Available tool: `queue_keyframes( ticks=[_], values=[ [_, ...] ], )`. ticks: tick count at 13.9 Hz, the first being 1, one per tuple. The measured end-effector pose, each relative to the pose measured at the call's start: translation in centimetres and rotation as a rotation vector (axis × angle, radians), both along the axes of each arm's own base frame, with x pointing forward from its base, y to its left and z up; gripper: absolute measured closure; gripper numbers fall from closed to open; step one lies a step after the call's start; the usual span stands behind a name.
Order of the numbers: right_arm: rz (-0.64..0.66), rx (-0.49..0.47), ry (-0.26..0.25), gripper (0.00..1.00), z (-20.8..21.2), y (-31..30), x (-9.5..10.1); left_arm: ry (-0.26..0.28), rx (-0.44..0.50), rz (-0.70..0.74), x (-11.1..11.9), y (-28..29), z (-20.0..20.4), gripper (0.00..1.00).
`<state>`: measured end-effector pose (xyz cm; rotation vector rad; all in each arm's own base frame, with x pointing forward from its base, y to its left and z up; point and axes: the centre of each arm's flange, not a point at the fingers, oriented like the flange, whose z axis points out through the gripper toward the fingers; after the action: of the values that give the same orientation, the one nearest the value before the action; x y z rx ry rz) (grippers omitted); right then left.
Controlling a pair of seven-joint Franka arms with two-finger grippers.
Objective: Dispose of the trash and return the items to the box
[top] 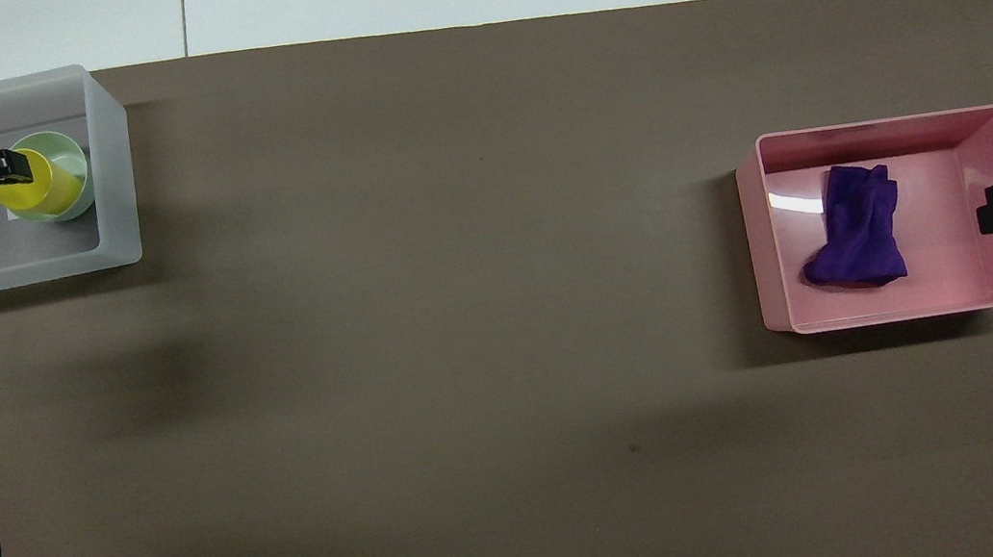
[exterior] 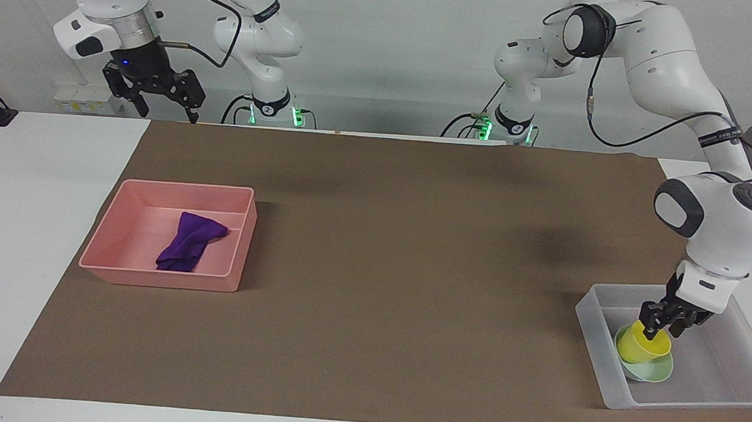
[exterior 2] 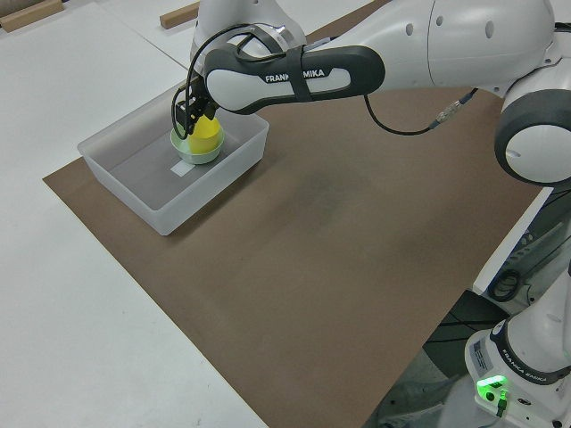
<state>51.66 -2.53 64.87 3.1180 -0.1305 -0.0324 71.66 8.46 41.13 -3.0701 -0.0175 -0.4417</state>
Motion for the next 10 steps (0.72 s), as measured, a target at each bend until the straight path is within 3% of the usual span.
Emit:
queue_keyframes(
  ticks=[2,3,10],
  values=[
    [0.0,0.0,0.0,0.0,0.0,0.0,0.0,0.015,0.027,-0.115,-1.2,-0.6,3.6,0.04],
    [0.0,0.0,0.001,0.0,0.0,0.0,0.0,0.018,0.037,-0.165,-1.9,-1.3,5.3,0.0],
    [0.0,0.0,0.001,0.0,0.0,0.0,0.0,0.042,0.031,-0.298,-11.2,-10.0,11.2,0.0]
  ],
)
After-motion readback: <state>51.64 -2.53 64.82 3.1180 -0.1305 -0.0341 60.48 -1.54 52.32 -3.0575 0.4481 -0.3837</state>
